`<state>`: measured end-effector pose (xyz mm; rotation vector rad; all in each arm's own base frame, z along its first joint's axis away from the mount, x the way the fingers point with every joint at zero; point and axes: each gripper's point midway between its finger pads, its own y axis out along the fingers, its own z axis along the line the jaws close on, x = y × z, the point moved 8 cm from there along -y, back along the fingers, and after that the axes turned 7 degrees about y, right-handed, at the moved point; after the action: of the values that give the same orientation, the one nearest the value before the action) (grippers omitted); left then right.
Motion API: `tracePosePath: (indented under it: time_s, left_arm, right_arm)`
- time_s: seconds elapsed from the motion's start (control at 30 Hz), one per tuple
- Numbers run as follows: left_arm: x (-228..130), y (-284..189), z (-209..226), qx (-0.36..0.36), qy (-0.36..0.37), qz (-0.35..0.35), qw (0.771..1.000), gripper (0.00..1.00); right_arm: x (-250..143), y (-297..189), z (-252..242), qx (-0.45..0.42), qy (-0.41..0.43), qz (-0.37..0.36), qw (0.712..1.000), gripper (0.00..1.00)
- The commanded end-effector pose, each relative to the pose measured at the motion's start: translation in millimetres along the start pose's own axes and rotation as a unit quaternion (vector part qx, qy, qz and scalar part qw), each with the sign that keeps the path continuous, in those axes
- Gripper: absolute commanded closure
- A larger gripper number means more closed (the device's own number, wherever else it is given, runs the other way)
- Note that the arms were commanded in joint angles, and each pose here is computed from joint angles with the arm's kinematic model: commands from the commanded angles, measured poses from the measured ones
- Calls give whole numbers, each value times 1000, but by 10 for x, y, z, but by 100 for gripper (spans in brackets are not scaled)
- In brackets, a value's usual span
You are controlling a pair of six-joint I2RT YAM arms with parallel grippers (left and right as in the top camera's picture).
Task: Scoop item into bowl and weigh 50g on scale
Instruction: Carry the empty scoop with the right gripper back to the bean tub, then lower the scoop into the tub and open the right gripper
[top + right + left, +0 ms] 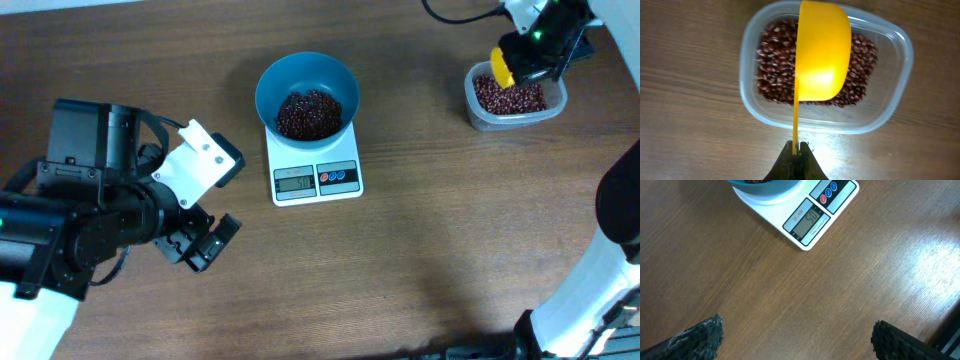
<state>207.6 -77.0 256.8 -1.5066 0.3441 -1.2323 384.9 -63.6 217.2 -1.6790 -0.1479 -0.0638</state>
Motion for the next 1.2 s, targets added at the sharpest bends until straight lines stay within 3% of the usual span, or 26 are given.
tracePosePath:
  time_s: [0.0,0.03,0.1,0.17,0.23,0.37,0.53,0.6,0.77,0.87,0.93,0.97,1.07,1.13,1.17]
  left_arm:
    - [-20,13,3,0,5,2,1000,1]
    - [-20,13,3,0,5,2,1000,1]
    - [-20,13,3,0,5,2,1000,1]
    - [-20,13,3,0,5,2,1000,1]
    - [-20,12,2,0,5,2,1000,1]
    - [-20,12,3,0,5,2,1000,1]
    - [-20,13,3,0,5,2,1000,1]
    - [-20,13,3,0,5,2,1000,1]
    - [-20,13,3,0,5,2,1000,1]
    - [-20,12,3,0,5,2,1000,1]
    - [-20,13,3,0,5,2,1000,1]
    - [-20,13,3,0,5,2,1000,1]
    - [-20,12,2,0,5,2,1000,1]
    - [-20,13,3,0,5,2,1000,1]
    - [-20,12,2,0,5,2,1000,1]
  right_arm:
    - [-38,-26,-77,-44,21,6,999,96]
    - [-36,-24,-69,-35,70,2,997,96]
    - [-31,-65,36,106,108,-16,988,96]
    - [-52,-226,-55,232,189,-43,953,96]
    - [-138,-334,-412,344,313,-56,884,96]
    - [-281,-310,-763,372,382,-61,844,96]
    - [-499,169,-655,381,414,-4,827,96]
    - [-555,421,-605,386,413,-8,825,96]
    - [-500,528,-760,353,414,-52,838,94]
    - [-557,623,-723,351,417,-42,837,91]
    - [-559,624,-722,351,418,-41,837,66]
    - [-558,625,-723,351,418,-42,837,65]
    - [-567,636,-733,342,419,-40,840,44]
    - [-592,651,-739,330,422,-32,844,23]
    - [-612,657,-735,326,436,-21,839,4]
